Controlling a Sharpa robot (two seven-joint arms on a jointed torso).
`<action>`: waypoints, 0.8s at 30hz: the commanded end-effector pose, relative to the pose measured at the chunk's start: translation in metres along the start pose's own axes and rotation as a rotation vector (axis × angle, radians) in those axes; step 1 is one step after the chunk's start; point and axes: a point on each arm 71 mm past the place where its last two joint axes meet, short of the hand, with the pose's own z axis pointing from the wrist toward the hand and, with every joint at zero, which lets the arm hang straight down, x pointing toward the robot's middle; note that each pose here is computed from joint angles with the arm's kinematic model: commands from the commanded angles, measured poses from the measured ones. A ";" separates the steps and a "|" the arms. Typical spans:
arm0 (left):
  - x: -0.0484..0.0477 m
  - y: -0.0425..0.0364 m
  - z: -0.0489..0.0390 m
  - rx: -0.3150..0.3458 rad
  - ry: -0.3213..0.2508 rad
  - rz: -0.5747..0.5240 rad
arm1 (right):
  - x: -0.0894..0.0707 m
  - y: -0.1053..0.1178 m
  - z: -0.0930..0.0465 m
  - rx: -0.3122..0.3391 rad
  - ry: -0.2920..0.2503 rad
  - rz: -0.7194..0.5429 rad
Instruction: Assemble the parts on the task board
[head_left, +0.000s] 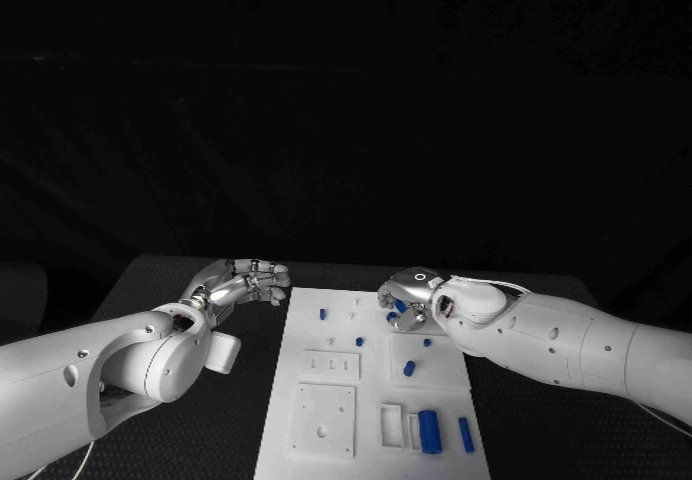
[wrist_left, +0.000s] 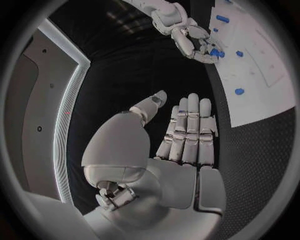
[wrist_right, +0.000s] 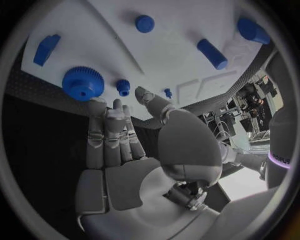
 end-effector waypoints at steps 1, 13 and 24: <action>0.0026 -0.0017 0.0004 0.011 0.022 -0.002 | 0.000 0.002 0.001 -0.007 0.005 -0.030; 0.0013 -0.0013 0.0007 0.008 0.020 -0.001 | 0.006 -0.003 -0.002 0.008 0.014 -0.048; 0.0012 -0.0009 0.0008 0.004 0.022 -0.001 | 0.007 -0.005 -0.004 0.012 0.022 -0.054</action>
